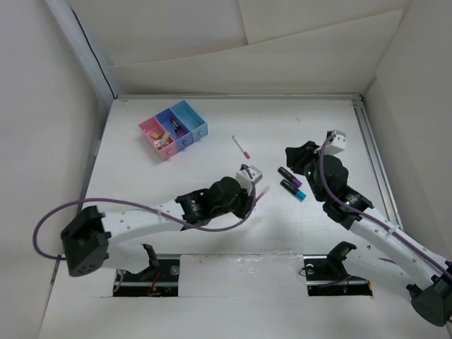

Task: Sort the stationery into containers
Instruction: Pick up the pen from the center of the board, then place the pen in the storage box, then pick up the pen from the center of the board.

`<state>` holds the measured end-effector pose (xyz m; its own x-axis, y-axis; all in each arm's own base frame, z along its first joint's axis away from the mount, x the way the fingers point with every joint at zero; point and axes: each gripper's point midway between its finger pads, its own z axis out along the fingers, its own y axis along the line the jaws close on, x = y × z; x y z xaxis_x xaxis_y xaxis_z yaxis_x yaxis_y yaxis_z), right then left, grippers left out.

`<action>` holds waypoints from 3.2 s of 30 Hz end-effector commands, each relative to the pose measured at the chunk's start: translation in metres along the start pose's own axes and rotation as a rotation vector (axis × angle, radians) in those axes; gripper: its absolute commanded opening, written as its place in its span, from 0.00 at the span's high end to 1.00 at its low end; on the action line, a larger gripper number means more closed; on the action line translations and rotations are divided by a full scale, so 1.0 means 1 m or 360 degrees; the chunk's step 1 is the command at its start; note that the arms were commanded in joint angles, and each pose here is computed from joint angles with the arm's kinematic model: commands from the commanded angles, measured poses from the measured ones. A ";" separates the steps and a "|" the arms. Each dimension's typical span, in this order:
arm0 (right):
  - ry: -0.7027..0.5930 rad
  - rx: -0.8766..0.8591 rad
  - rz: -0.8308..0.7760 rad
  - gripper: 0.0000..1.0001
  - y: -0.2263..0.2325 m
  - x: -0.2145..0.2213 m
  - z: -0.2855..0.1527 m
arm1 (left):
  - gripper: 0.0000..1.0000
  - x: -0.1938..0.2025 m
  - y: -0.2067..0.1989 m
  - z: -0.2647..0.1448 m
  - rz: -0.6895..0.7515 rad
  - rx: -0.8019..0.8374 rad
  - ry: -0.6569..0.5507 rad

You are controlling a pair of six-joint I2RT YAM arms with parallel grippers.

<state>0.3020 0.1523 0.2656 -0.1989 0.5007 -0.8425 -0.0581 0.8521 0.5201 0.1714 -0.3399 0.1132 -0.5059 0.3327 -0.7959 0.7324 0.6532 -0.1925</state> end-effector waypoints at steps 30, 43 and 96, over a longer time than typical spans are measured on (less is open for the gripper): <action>-0.0031 -0.0128 0.0045 0.62 0.020 -0.014 -0.001 | 0.99 -0.164 0.399 -0.076 -0.1752 -0.0976 -0.1161; -0.0021 -0.0120 0.0039 0.62 0.021 -0.013 0.002 | 0.99 -0.143 0.447 -0.060 -0.1778 -0.1241 -0.1073; -0.0020 -0.0092 0.0016 0.59 0.018 -0.011 0.005 | 0.56 -0.131 0.247 0.143 -0.1061 -0.1169 -0.0480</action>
<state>0.3052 0.1623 0.2515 -0.2489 0.4738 -0.8447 -0.0686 0.8613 0.5034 0.4745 -0.3206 0.0803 -0.5197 -0.3685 -0.7708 -0.1463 0.9272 -0.3447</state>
